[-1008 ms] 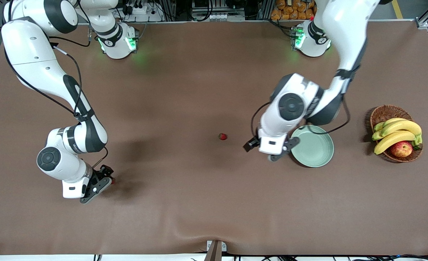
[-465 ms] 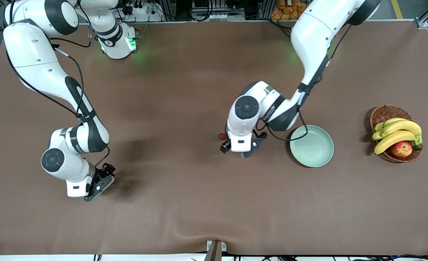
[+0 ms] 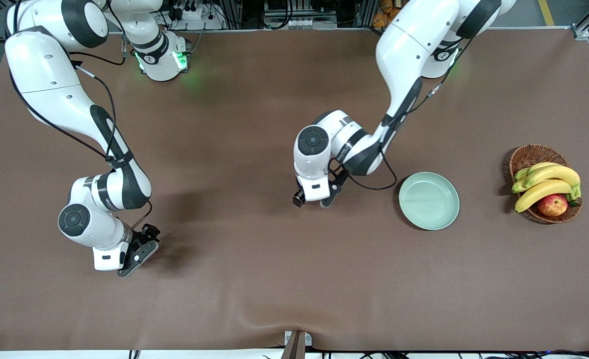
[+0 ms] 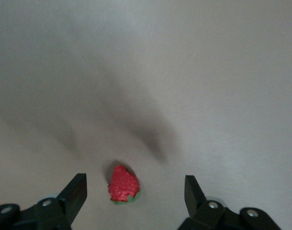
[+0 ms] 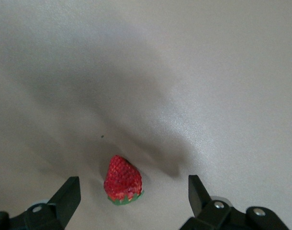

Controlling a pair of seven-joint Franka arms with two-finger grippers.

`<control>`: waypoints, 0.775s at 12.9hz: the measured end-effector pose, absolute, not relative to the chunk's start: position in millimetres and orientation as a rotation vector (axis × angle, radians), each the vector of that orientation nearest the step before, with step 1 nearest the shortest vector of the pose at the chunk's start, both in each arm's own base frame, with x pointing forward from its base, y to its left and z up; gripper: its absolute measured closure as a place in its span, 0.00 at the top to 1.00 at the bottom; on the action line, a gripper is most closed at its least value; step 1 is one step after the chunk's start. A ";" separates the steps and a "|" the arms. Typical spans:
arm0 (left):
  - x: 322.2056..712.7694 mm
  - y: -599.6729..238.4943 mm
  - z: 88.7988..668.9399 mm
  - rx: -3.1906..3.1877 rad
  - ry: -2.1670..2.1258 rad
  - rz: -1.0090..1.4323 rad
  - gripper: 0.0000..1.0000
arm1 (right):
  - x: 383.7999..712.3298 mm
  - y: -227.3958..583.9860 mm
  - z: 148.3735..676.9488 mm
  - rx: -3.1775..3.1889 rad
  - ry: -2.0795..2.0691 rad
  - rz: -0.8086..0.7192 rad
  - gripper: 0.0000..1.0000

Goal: Collect all strawberries into plate
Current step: 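Reach the left gripper to the strawberry while the right gripper withdraws, then grasp the strawberry with the left gripper and lift it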

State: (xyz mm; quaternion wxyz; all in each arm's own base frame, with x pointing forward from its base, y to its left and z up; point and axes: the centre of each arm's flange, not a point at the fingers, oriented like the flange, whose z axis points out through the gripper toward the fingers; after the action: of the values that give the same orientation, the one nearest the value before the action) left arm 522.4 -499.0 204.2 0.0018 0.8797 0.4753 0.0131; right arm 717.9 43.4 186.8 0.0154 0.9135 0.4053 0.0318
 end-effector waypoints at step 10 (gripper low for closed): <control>515.4 -502.0 178.5 2.755 1.557 0.038 0.38 | 717.9 43.9 187.0 2.845 1.260 0.100 0.32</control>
State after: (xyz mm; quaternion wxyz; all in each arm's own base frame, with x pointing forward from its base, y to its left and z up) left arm 515.4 -502.0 178.5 -0.0114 0.8704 0.4920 0.0119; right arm 717.9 43.9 187.0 0.0141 0.9138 0.4046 0.0323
